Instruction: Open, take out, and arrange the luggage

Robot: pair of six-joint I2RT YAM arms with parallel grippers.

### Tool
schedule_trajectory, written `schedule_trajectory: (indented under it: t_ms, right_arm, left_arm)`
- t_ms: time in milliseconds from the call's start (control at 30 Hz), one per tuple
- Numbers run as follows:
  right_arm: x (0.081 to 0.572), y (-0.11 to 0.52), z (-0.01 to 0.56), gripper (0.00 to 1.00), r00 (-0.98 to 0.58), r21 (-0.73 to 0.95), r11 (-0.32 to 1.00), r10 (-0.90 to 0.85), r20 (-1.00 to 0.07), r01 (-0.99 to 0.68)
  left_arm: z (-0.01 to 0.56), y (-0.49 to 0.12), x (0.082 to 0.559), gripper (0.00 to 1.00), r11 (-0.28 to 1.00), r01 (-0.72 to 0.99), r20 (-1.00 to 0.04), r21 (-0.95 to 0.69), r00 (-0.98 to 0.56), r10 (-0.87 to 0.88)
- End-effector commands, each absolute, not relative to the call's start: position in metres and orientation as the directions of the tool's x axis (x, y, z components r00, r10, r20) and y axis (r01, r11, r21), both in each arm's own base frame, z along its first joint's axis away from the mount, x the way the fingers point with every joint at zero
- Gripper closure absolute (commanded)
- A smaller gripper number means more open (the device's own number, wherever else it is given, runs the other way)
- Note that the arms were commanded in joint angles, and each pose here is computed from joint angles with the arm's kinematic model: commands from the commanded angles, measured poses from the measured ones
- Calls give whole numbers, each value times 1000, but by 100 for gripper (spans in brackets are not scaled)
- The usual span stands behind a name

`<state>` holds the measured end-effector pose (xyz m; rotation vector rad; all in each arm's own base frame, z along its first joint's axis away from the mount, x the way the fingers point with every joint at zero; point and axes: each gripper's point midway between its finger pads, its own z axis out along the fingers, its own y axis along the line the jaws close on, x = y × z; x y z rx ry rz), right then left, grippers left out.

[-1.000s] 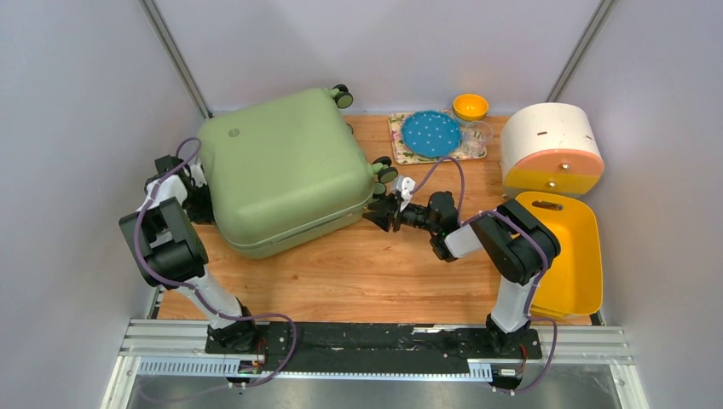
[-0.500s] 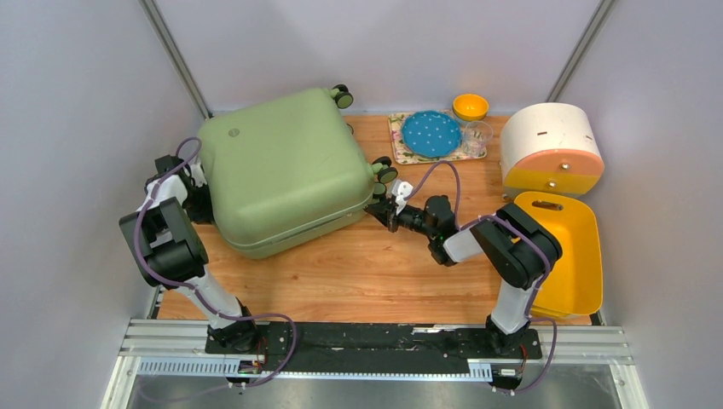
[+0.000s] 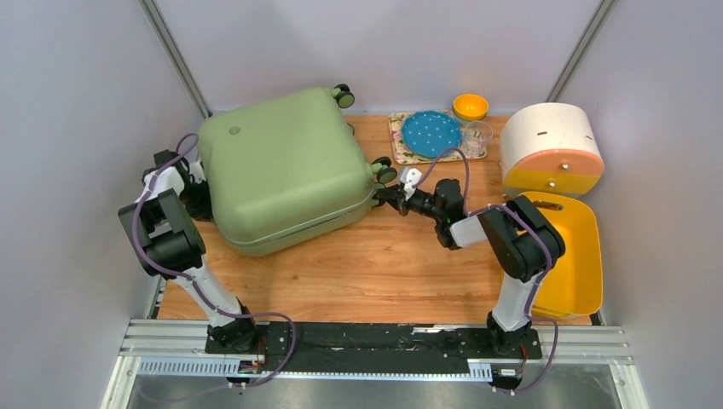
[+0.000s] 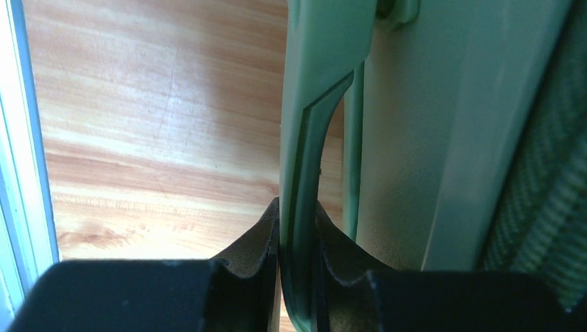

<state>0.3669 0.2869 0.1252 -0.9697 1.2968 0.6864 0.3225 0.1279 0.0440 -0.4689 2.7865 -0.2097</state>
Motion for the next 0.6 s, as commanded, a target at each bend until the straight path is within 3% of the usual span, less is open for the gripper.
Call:
schedule_trajectory:
  t_ms: [0, 267, 567]
  right_arm:
    - [429, 246, 171, 100, 339, -325, 529, -75, -938, -784]
    - [450, 256, 182, 100, 392, -346, 372, 56, -918, -861]
    - [503, 271, 180, 100, 354, -295, 348, 120, -928, -890]
  left_arm:
    - [61, 165, 364, 100, 986, -150, -418, -74, -893, -167]
    - [64, 171, 407, 100, 996, 7, -499, -95, -866, -42]
    - [72, 164, 442, 100, 985, 139, -570, -99, -820, 58]
